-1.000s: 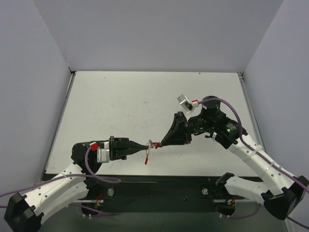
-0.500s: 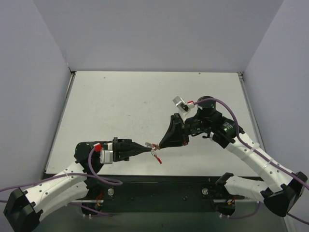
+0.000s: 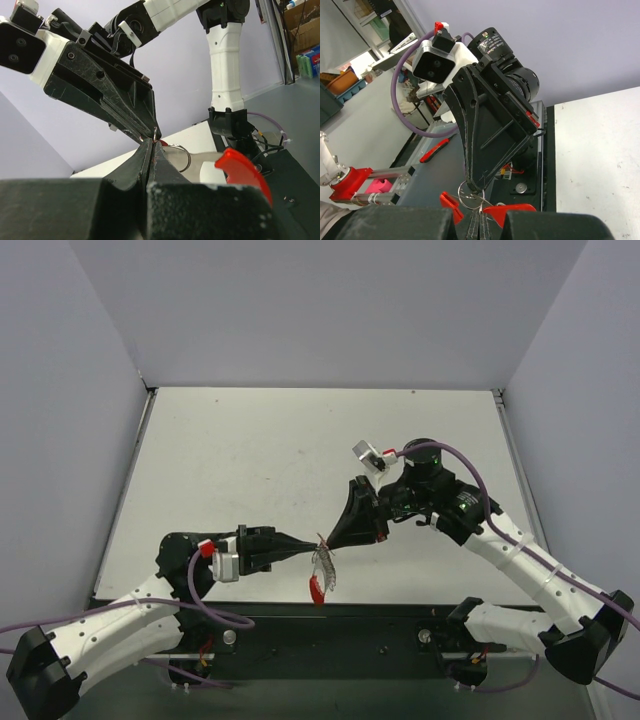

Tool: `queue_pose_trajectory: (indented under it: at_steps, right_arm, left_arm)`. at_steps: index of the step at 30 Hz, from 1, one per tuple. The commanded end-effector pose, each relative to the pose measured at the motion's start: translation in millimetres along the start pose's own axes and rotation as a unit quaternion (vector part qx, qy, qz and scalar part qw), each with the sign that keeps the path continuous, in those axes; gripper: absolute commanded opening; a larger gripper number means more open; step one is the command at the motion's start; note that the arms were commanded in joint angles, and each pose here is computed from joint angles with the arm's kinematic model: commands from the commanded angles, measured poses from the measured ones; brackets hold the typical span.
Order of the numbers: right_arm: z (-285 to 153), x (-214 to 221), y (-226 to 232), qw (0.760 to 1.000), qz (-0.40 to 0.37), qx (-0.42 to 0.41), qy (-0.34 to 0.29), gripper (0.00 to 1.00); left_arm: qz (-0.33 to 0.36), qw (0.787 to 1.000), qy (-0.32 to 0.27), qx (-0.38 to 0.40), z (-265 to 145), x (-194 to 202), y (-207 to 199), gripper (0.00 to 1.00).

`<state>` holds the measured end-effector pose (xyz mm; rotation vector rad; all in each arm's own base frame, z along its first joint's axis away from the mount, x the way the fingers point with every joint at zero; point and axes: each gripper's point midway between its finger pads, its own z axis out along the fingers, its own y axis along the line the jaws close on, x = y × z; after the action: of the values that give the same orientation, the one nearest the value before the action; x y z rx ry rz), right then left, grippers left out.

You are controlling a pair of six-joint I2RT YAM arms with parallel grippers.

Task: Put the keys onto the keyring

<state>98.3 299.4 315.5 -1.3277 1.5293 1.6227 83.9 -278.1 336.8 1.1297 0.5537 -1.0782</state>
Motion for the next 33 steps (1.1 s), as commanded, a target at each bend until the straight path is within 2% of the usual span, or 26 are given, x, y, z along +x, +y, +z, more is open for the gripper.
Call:
queue_pose_trajectory:
  at_steps: [1, 8, 18, 24, 33]
  right_arm:
    - [-0.1, -13.8, 17.1, 0.999, -0.04, -0.037, -0.003, 0.0]
    - [-0.7, -14.2, 18.5, 0.999, -0.036, -0.037, -0.003, 0.0]
    - [2.2, -14.9, 6.5, 1.0, 0.019, -0.005, -0.003, 0.0]
    - [4.3, -9.4, -2.5, 0.999, 0.045, 0.011, 0.001, 0.0]
    - [2.0, -1.6, -24.1, 0.996, 0.066, 0.052, 0.001, 0.0]
  left_arm:
    - [0.047, 0.998, -0.022, -0.019, 6.2, -25.9, 14.5, 0.0]
    - [0.056, 0.998, 0.007, -0.025, 5.9, -16.7, 16.2, 0.0]
    - [0.074, 0.995, 0.057, -0.033, 5.9, 4.0, 16.2, 0.0]
    - [0.09, 0.993, 0.05, -0.055, 1.8, -3.2, 19.9, 0.0]
    - [0.08, 0.995, 0.04, -0.037, 0.6, -14.3, 10.8, 0.0]
